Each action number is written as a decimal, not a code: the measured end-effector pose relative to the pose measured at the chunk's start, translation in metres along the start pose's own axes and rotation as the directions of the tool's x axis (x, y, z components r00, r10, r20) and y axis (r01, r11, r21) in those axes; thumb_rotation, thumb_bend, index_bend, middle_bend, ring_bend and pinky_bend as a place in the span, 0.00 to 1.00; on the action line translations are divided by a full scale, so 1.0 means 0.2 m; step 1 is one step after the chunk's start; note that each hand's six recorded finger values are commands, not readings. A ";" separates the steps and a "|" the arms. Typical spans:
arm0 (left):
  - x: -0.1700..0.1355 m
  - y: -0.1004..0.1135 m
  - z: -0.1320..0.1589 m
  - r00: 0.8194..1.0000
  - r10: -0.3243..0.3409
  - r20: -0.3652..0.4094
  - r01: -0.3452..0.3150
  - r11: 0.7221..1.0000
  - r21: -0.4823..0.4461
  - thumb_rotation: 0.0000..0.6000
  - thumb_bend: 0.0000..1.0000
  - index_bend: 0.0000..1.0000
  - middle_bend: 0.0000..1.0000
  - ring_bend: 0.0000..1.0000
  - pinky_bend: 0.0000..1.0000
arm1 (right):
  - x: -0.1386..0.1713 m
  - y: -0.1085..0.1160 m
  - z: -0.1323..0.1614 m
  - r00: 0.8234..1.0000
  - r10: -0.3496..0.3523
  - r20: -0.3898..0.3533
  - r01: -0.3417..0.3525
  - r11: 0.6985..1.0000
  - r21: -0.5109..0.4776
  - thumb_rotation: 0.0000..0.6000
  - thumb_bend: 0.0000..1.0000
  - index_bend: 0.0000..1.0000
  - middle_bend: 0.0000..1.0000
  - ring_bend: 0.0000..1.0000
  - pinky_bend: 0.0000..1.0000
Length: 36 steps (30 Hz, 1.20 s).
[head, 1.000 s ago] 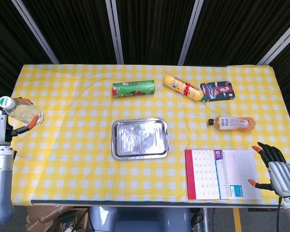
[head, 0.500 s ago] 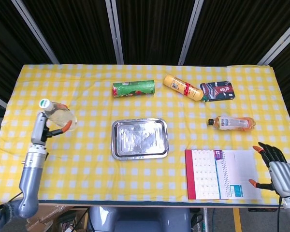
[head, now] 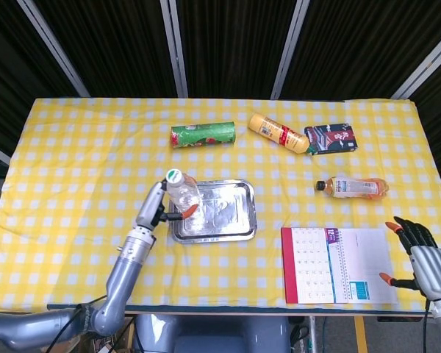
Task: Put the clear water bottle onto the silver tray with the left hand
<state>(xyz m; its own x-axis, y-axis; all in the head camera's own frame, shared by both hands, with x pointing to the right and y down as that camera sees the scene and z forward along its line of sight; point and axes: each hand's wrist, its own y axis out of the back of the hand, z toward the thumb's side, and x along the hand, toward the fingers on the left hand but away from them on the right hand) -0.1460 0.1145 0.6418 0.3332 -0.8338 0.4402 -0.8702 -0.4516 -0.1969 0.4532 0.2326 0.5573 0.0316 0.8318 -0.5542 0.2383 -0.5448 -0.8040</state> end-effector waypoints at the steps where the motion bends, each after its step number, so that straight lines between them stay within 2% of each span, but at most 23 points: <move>1: 0.00 -0.04 0.01 1.000 -0.013 -0.004 0.013 1.000 -0.009 1.00 0.46 0.57 0.57 0.17 0.11 | 0.00 0.00 0.00 1.000 -0.001 0.002 0.001 1.000 -0.002 1.00 0.16 0.15 0.07 0.00 0.01; 4: 0.00 -0.06 0.03 1.000 -0.017 0.002 0.017 1.000 0.009 1.00 0.46 0.57 0.57 0.17 0.11 | 0.00 0.01 -0.02 1.000 -0.007 0.006 0.007 1.000 -0.007 1.00 0.16 0.15 0.07 0.00 0.00; 7: -0.02 0.00 0.07 1.000 0.008 0.022 -0.009 0.999 0.036 1.00 0.46 0.56 0.57 0.17 0.11 | 0.01 0.02 -0.02 1.000 -0.013 0.006 0.013 1.000 -0.009 1.00 0.16 0.15 0.07 0.00 0.00; 10: -0.06 0.14 0.10 0.997 0.062 0.036 -0.065 0.995 0.080 1.00 0.46 0.56 0.57 0.17 0.11 | 0.01 0.02 -0.01 1.000 -0.010 0.001 0.010 1.000 -0.007 1.00 0.16 0.15 0.07 0.00 0.00; 15: -0.16 0.43 0.10 0.986 0.161 0.032 -0.164 0.975 0.152 1.00 0.46 0.57 0.58 0.17 0.11 | 0.01 0.00 0.01 1.000 0.002 -0.007 -0.002 1.000 0.004 1.00 0.16 0.15 0.07 0.00 0.00; 18: -0.24 0.60 0.06 0.977 0.214 0.011 -0.212 0.957 0.199 1.00 0.47 0.58 0.59 0.19 0.11 | 0.01 -0.01 0.02 1.000 0.007 -0.006 -0.007 1.000 0.006 1.00 0.16 0.15 0.07 0.00 0.00; 21: -0.31 0.71 0.00 0.968 0.251 -0.018 -0.242 0.948 0.207 1.00 0.49 0.60 0.60 0.20 0.11 | 0.01 -0.02 0.02 1.000 0.009 -0.003 -0.009 1.000 0.006 1.00 0.16 0.15 0.07 0.00 0.00; 28: -0.32 0.76 -0.09 0.964 0.262 -0.031 -0.256 0.957 0.137 1.00 0.50 0.64 0.63 0.23 0.11 | 0.00 -0.02 0.01 1.000 0.015 0.000 -0.015 1.000 0.007 1.00 0.16 0.15 0.07 0.00 0.00; 33: -0.29 0.68 0.01 0.974 0.226 0.014 -0.226 0.969 0.100 1.00 0.50 0.64 0.63 0.23 0.11 | 0.00 -0.02 0.00 1.000 0.015 0.005 -0.015 1.000 0.004 1.00 0.16 0.15 0.07 0.00 0.00; 36: -0.27 0.60 0.11 0.980 0.191 0.048 -0.194 0.979 0.067 1.00 0.49 0.64 0.63 0.23 0.11 | 0.00 -0.03 0.00 1.000 0.019 0.008 -0.019 1.000 0.005 1.00 0.16 0.15 0.07 0.00 0.01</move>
<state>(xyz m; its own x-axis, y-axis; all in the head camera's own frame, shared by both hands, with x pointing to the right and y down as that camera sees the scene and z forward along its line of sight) -0.2612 0.0981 0.5744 0.1783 -0.9190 0.3516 -0.8918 -0.3019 -0.3370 0.4520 0.2352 0.5621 0.0287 0.8202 -0.5714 0.2330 -0.5613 -0.7941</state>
